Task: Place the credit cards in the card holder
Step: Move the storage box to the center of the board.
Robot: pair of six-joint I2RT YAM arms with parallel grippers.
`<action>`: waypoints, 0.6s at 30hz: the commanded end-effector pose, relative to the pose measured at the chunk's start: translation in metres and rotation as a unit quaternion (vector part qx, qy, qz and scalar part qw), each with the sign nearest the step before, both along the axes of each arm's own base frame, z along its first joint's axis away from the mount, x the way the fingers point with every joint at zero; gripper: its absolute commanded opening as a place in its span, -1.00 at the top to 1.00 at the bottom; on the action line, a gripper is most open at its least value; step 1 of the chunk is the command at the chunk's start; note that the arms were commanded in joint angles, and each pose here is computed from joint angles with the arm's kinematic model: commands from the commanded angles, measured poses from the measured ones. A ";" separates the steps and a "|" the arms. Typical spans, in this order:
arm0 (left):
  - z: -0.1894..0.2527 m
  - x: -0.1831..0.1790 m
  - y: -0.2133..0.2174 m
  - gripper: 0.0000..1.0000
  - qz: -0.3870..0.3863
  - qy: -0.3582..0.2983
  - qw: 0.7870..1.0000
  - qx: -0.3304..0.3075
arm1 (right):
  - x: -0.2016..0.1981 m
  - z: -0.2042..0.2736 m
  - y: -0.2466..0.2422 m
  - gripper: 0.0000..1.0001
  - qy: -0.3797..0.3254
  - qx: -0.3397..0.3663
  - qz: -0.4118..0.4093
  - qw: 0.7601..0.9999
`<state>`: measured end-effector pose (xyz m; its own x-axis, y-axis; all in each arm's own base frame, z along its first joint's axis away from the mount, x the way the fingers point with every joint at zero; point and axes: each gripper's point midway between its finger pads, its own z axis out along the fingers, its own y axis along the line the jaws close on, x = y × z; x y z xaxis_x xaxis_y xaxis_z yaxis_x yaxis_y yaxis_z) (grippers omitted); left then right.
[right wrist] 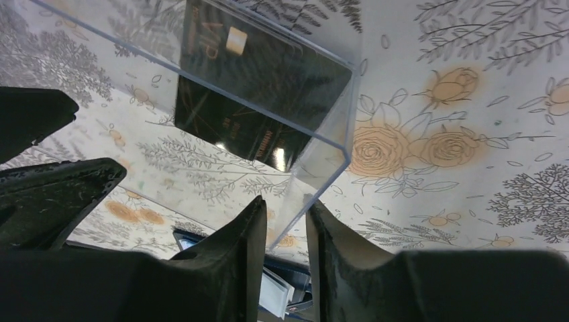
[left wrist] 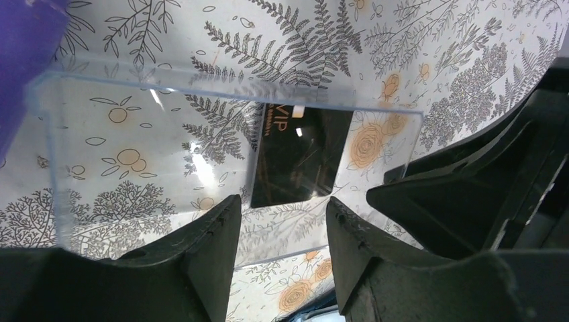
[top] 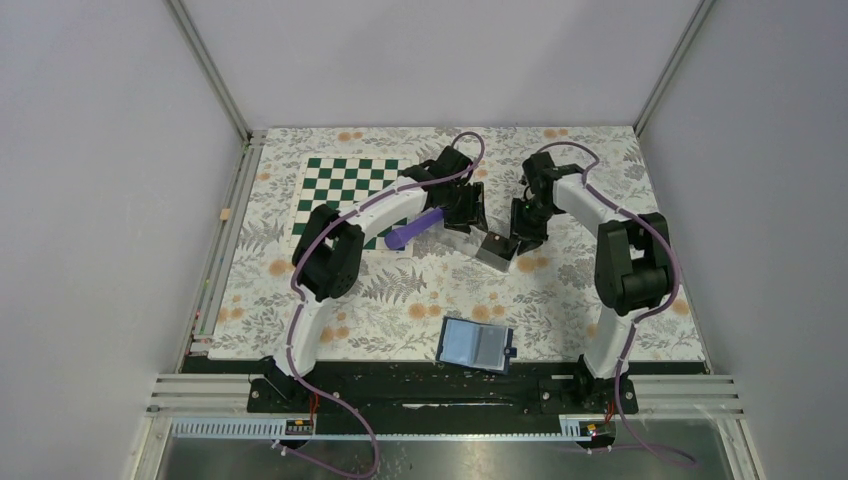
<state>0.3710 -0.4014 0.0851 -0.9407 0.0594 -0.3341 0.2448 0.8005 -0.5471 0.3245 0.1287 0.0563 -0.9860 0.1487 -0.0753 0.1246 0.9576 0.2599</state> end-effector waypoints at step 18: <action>-0.037 -0.049 0.038 0.02 0.032 0.034 0.998 0.052 | -0.070 0.015 0.049 0.60 0.009 0.058 0.052 0.997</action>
<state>0.3190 -0.3604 0.0347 -0.9782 0.0647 -0.1972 0.1512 0.8730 -0.4637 0.2729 0.1614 0.0547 -0.9972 0.0445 -0.0593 0.0265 0.9606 0.2766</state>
